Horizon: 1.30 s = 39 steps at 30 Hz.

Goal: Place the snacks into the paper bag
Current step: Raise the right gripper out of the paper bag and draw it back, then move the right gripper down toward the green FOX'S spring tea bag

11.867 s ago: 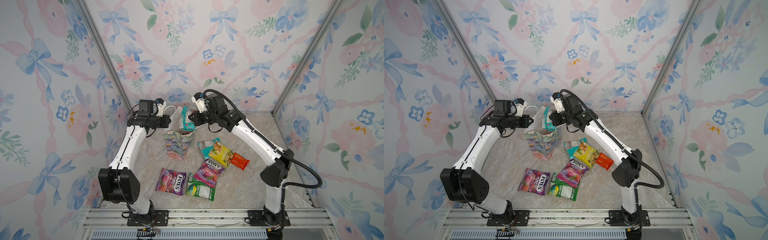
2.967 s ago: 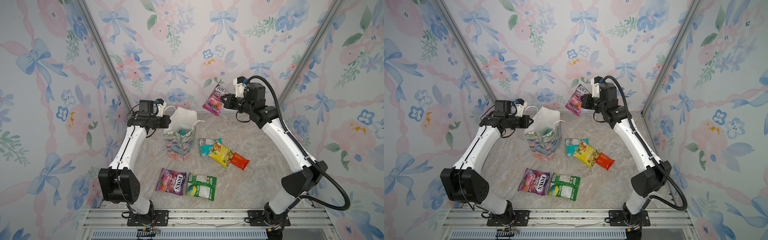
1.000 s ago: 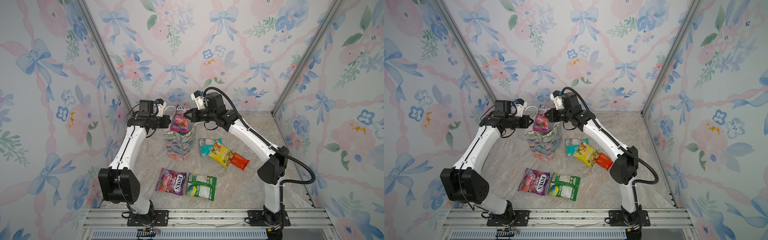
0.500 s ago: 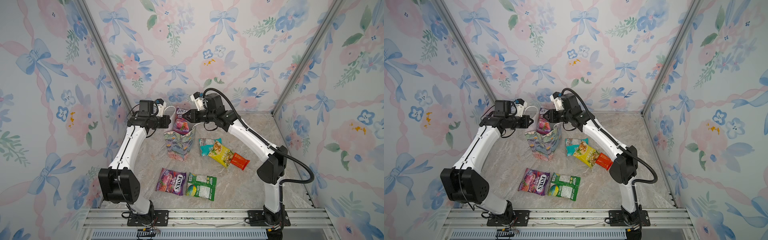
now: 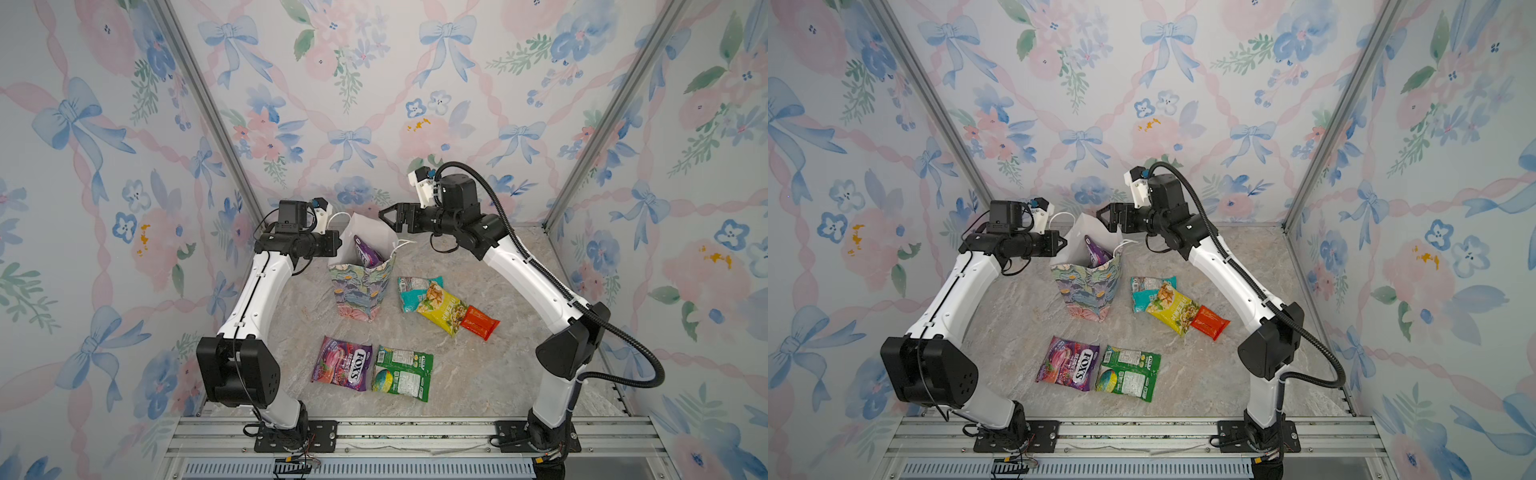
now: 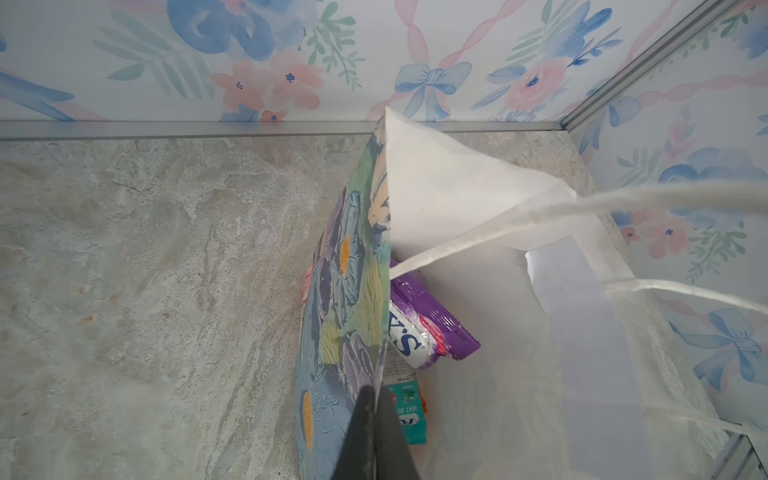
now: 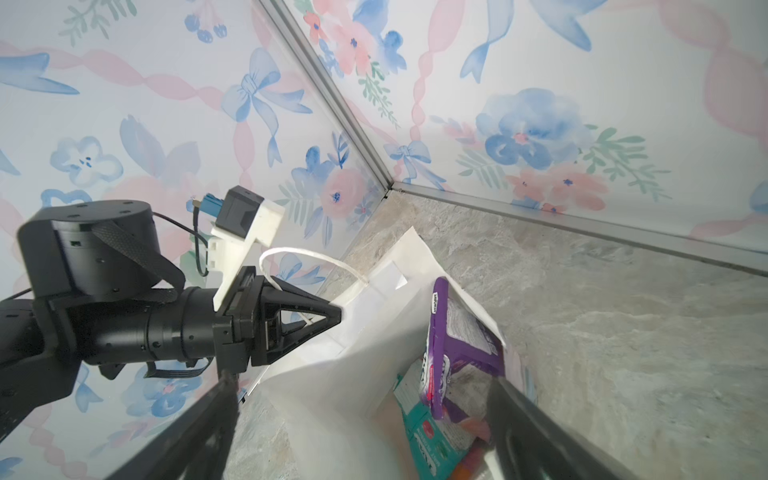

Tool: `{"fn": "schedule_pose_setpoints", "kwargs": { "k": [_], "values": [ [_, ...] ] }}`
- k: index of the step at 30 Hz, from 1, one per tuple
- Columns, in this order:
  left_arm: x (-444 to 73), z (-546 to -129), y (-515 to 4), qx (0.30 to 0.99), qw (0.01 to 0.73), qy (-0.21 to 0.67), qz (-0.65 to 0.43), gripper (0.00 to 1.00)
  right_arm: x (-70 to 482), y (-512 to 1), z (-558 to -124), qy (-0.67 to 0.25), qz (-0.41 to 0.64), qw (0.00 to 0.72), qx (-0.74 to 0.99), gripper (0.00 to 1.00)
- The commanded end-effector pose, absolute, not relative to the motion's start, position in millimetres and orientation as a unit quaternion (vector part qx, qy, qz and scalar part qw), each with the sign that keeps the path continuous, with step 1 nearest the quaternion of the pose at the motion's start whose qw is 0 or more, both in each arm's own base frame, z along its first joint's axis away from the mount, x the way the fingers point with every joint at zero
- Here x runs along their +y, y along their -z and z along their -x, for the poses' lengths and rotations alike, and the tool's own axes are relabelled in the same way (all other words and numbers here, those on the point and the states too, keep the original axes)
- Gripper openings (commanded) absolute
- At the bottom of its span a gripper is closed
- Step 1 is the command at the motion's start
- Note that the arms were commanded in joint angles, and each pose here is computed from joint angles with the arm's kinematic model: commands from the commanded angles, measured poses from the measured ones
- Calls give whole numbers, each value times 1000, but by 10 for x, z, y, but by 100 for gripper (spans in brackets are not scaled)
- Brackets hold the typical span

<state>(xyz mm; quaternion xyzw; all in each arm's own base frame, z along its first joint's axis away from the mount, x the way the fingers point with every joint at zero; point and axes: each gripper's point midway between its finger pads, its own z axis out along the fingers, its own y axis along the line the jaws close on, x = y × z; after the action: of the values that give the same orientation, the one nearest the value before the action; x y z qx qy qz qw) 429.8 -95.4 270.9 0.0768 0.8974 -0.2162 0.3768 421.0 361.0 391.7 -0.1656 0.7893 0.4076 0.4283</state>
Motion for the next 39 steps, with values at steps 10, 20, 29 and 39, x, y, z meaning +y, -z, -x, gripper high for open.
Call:
{"fn": "schedule_pose_setpoints", "kwargs": {
  "k": [10,20,29,39],
  "values": [
    [-971,-4239,-2710,898,375,215,-82,0,2830,-3552,-3891,-308,139,429,838,97],
    [-960,-4236,-2697,899,374,211,-80,0,2392,-2321,-3046,-255,109,313,908,99],
    [-962,-4246,-2676,900,371,212,-80,0,2433,-1347,-2084,-202,198,175,943,98],
    [-956,-4249,-2664,901,371,210,-79,0,2558,-862,-1473,-143,314,116,931,97]
  ]
}}
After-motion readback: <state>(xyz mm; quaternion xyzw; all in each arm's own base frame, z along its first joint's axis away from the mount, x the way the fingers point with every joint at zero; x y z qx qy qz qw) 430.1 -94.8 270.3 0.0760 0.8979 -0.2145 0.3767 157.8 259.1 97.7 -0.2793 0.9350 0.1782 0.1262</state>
